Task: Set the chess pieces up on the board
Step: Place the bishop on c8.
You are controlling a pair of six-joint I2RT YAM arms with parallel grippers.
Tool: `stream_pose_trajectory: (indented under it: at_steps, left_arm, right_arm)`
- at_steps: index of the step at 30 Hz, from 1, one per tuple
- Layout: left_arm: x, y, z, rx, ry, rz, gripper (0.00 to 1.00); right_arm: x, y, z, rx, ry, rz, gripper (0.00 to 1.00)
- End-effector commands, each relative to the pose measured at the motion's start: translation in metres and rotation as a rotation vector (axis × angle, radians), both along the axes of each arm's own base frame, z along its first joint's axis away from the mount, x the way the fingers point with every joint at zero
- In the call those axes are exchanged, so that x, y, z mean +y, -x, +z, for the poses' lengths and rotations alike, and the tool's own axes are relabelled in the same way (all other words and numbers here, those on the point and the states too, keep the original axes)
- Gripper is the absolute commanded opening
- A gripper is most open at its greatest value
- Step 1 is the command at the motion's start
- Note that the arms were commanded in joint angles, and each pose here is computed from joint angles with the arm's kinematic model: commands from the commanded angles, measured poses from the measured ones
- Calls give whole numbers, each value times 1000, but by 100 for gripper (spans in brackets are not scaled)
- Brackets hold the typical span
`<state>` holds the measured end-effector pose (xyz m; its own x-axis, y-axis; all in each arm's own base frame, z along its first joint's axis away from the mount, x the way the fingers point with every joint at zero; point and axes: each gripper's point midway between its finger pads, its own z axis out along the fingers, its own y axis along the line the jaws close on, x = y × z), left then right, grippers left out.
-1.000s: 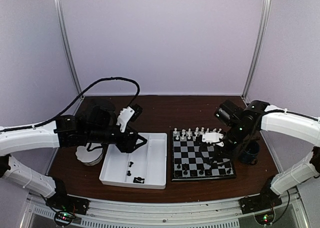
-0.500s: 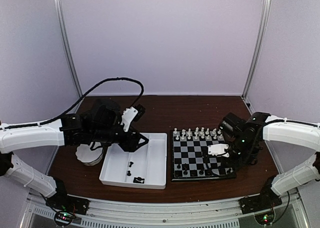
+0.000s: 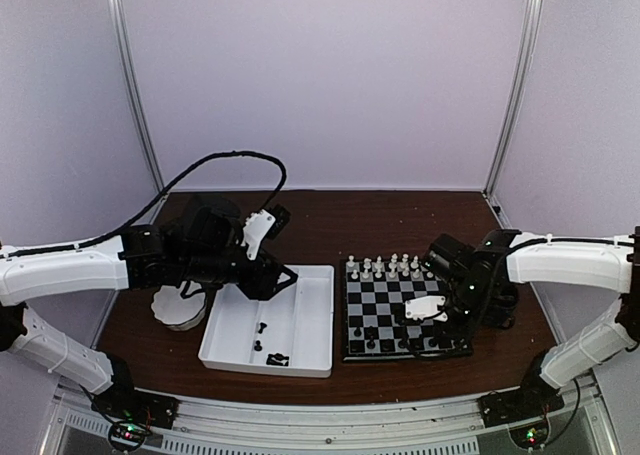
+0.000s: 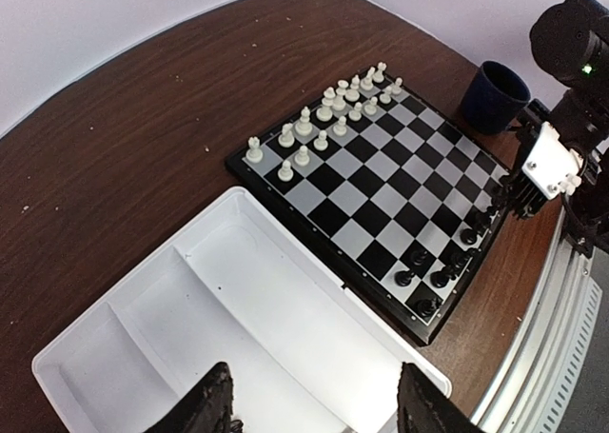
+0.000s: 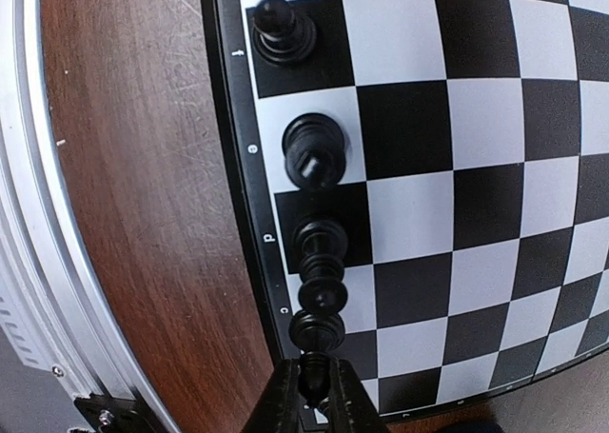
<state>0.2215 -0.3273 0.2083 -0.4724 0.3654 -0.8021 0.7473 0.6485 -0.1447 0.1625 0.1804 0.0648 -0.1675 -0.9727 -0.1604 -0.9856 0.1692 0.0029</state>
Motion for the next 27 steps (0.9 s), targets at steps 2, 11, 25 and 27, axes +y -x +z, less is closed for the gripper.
stream_pose_trajectory:
  at_steps: [2,11,25,27]
  left_arm:
    - [1,-6,12,-15,18,26,59]
    - [0,-6,9,-9,16,24,59]
    - [1,-5,5,-1,19,28,59]
    - [2,-4,5,-1,19,29,59]
  right_arm:
    - [3,2,-5,4,3,16,13]
    - [2,-3,-11,-7,28,8,14]
    - [0,-5,-14,-17,44,1,14]
    - [1,-5,-13,-15,41,2,13]
